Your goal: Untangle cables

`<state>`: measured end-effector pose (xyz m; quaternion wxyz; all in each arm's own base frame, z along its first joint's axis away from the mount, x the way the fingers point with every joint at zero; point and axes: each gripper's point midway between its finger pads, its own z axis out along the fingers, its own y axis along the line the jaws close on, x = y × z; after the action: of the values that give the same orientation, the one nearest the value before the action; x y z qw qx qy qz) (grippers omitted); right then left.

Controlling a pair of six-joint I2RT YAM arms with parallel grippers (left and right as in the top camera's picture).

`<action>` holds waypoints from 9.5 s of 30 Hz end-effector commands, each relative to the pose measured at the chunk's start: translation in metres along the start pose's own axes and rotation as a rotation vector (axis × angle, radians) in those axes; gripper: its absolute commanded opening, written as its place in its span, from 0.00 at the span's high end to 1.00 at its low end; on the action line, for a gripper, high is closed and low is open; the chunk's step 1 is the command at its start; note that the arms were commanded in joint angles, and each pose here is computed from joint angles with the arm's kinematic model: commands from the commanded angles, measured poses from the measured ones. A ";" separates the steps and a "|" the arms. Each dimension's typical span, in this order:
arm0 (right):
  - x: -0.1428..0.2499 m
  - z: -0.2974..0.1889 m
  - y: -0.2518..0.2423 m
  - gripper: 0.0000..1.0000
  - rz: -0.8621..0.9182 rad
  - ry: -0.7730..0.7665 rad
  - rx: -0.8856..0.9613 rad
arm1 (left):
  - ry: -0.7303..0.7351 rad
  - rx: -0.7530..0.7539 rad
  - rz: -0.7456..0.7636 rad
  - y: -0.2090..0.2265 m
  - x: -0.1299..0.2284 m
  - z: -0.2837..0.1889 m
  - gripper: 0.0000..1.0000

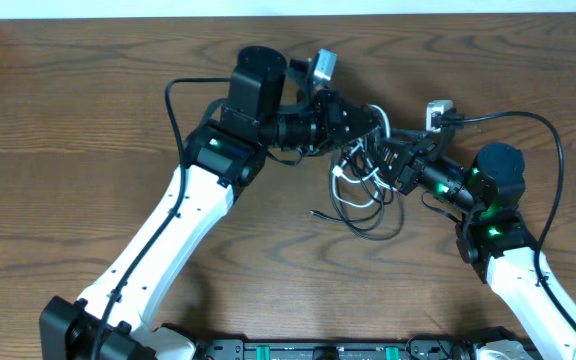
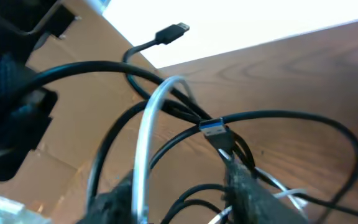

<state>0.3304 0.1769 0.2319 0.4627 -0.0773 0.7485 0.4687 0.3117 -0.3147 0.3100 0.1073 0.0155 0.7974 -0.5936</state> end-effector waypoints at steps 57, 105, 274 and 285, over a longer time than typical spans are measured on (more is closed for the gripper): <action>-0.053 -0.033 -0.037 0.99 0.602 -0.224 0.058 | -0.044 -0.528 0.131 0.091 0.026 -0.007 0.27; -0.073 -0.023 -0.016 0.99 0.649 -0.341 -0.001 | 0.157 -0.443 -0.008 0.085 0.088 0.053 0.48; 0.013 -0.025 -0.044 0.01 0.252 0.059 0.115 | -0.076 -0.551 0.720 0.049 0.012 -0.054 0.92; 0.054 0.009 -0.026 0.01 -0.094 0.189 0.058 | -0.202 -0.967 0.532 0.116 -0.018 -0.091 0.43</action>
<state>0.3186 0.1770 0.1833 0.3920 -0.0847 0.7970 0.4515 0.3154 -0.2170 0.2316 0.3054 0.1656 0.9203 -0.1799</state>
